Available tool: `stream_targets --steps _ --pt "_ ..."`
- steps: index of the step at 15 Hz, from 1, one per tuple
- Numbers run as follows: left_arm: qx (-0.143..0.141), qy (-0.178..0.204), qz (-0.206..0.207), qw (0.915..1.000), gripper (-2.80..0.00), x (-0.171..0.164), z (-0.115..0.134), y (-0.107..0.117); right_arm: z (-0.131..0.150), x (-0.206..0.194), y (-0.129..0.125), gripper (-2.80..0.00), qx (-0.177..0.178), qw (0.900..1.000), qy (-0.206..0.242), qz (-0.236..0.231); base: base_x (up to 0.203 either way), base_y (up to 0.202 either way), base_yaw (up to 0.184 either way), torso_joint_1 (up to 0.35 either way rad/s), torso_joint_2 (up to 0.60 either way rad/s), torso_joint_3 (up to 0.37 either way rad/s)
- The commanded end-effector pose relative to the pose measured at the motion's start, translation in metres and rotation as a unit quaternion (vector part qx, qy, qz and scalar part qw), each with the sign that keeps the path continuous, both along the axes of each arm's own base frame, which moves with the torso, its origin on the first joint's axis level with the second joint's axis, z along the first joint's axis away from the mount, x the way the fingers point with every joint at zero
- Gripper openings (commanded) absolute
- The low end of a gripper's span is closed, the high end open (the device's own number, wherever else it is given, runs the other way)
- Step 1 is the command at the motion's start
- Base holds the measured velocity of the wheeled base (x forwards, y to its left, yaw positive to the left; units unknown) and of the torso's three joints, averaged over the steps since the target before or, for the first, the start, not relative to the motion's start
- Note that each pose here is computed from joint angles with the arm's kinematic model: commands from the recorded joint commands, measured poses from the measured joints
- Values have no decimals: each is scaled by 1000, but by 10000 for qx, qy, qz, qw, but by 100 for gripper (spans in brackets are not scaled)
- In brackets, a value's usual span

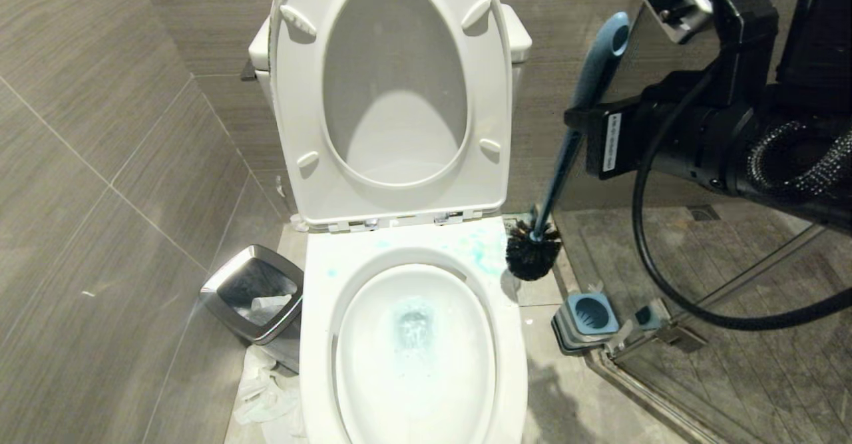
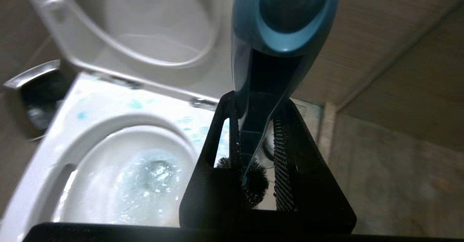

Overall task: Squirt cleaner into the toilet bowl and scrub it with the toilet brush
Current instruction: Put the toilet brush back

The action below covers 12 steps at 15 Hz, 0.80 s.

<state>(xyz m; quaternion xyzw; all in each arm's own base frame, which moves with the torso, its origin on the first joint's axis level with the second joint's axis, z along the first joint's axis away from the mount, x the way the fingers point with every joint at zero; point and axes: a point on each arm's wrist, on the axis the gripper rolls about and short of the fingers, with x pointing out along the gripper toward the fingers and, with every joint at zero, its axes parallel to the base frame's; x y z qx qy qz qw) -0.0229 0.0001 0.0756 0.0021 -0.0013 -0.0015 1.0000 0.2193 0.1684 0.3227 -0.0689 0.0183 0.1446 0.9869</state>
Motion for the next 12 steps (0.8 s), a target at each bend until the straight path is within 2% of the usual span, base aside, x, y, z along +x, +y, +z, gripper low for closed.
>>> stream_targets --steps 1,4,9,12 --pt "2 5 -1 10000 -280 0 0 0 3 9 -25 -280 38 9989 -51 -458 0 0 0 0 0 0" --pt "2 5 -1 10000 -280 0 0 0 -8 21 -47 -280 -45 9960 116 -889 0 0 0 0 0 0" --pt "2 5 -1 10000 -280 0 0 0 -33 35 -78 -280 -163 9919 452 -1173 0 0 0 0 0 0" --pt "2 5 -1 10000 -280 0 0 0 -55 50 -93 -280 -139 9901 499 -1302 0 0 0 0 0 0"
